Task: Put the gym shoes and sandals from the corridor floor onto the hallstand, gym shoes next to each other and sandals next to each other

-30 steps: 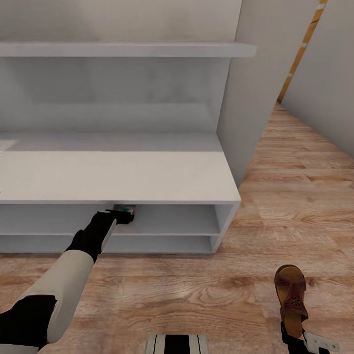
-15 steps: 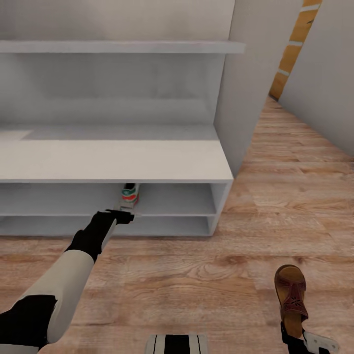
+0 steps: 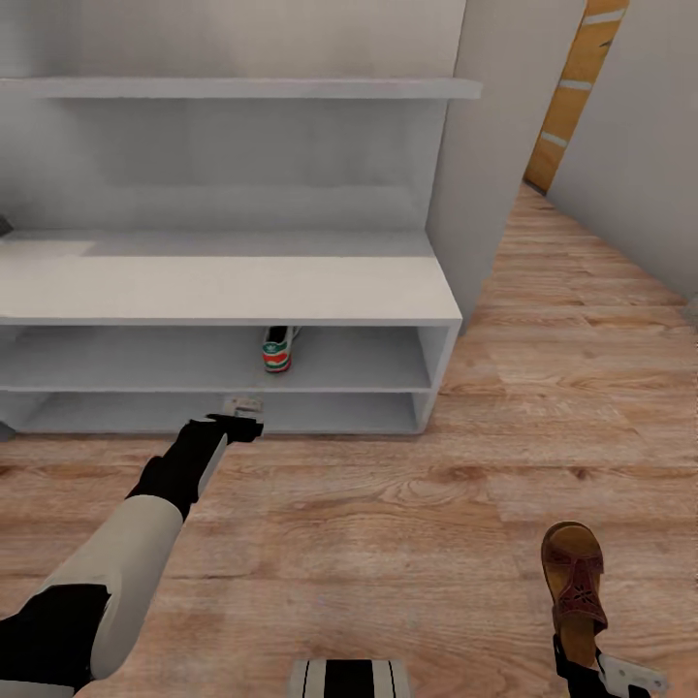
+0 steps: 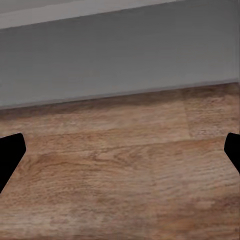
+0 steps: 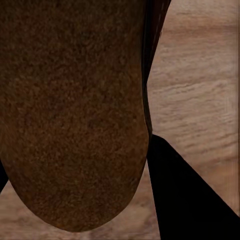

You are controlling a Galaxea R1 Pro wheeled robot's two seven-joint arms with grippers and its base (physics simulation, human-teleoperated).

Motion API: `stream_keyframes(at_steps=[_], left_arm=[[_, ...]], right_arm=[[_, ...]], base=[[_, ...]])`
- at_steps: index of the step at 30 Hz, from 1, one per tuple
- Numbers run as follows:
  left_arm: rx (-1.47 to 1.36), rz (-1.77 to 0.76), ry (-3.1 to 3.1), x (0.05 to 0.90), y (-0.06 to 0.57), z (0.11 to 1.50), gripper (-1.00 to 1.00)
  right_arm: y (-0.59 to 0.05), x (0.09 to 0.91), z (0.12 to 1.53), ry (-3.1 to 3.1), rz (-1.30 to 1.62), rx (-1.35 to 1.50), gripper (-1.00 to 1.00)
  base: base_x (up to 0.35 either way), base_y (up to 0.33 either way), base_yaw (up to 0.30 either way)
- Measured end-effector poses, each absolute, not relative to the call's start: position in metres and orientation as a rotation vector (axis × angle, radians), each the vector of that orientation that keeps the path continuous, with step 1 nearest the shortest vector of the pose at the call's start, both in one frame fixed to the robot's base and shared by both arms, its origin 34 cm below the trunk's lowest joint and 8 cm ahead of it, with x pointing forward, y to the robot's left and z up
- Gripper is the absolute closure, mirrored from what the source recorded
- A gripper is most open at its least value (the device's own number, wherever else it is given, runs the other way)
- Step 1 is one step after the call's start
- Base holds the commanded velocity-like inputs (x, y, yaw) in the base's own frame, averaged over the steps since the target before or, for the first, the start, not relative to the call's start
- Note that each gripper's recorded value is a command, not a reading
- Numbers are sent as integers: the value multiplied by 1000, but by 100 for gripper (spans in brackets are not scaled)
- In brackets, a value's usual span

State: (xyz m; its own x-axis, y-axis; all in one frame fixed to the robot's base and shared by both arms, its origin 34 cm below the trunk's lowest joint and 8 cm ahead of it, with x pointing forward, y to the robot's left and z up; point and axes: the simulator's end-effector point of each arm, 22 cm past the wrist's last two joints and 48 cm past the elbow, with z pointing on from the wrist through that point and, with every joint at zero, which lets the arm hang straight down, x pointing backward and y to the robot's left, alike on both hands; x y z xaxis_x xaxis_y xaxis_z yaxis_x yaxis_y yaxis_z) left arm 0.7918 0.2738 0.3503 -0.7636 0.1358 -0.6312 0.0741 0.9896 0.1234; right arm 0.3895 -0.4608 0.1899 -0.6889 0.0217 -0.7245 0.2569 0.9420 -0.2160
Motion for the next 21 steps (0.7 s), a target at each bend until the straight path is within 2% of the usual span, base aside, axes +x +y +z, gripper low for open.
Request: stream_keyframes(at_steps=[9, 15, 21], left_arm=[[146, 60, 2405, 704, 268, 273, -100], [140, 22, 2432, 590, 266, 212, -100], [172, -38, 2451, 513, 258, 186, -100]], right_arm=[[-460, 390, 190, 2307, -385, 194, 100], [-460, 390, 190, 2307, -385, 195, 100], [-459, 390, 190, 2307, -384, 194, 100]], base=[[-293, 111, 0], [-43, 17, 0], [-4, 1, 0]])
